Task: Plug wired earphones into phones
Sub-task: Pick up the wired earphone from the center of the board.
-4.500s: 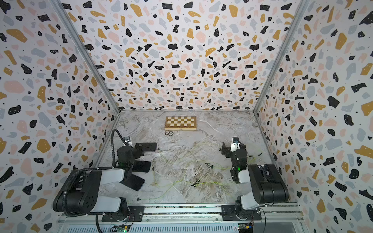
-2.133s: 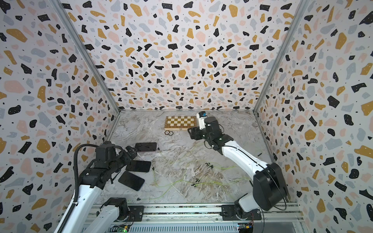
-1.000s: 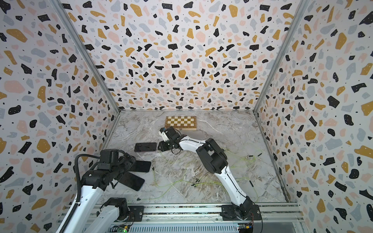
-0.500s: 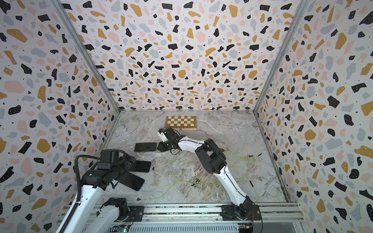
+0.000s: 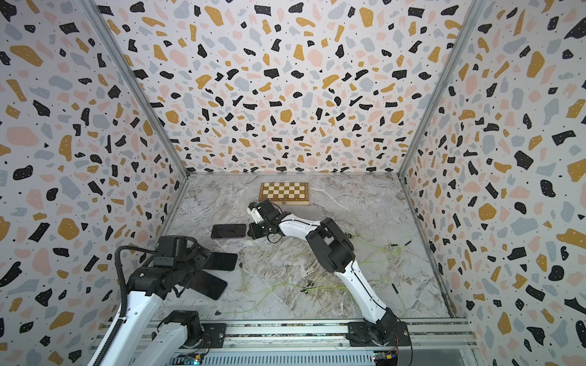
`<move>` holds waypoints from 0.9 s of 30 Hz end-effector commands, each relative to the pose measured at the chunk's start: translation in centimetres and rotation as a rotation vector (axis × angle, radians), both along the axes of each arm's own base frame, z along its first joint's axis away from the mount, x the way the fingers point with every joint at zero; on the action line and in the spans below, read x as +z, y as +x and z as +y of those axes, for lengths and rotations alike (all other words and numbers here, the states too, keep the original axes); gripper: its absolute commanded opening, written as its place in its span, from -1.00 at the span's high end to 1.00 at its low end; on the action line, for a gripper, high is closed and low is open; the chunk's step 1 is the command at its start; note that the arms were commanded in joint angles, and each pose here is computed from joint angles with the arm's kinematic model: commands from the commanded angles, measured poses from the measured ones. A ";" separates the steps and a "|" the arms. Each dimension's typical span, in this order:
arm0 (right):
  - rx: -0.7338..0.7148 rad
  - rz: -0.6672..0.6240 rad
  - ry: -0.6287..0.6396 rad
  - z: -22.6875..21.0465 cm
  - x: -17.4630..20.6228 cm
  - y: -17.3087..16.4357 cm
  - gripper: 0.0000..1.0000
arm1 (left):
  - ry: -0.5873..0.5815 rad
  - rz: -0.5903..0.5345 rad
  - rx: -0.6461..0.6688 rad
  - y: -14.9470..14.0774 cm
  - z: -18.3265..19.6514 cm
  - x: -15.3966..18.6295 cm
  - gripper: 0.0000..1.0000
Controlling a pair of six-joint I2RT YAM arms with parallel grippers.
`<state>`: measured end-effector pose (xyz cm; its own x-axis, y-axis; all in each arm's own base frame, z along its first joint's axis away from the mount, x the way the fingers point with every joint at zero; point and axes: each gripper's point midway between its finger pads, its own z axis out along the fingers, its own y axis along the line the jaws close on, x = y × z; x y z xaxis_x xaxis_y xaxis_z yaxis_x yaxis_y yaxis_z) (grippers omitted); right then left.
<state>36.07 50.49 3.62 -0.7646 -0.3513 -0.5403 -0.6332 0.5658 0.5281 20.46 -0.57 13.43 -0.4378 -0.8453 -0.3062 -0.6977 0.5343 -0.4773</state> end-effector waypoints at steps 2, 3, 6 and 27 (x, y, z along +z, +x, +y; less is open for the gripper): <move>0.015 0.012 -0.010 0.3 0.1 -0.4 0.71 | 0.011 0.012 0.023 -0.4 0.4 -0.4 -0.82; 0.018 0.013 -0.010 0.4 0.1 -0.5 0.71 | 0.010 0.012 0.023 -0.5 0.4 -0.4 -0.82; 0.021 0.015 -0.006 0.5 0.1 -0.5 0.71 | 0.013 0.013 0.024 -0.6 0.5 -0.4 -0.82; -0.088 -0.133 0.168 -3.8 10.7 1.9 1.00 | -0.015 0.051 0.021 3.4 -0.2 1.3 -0.72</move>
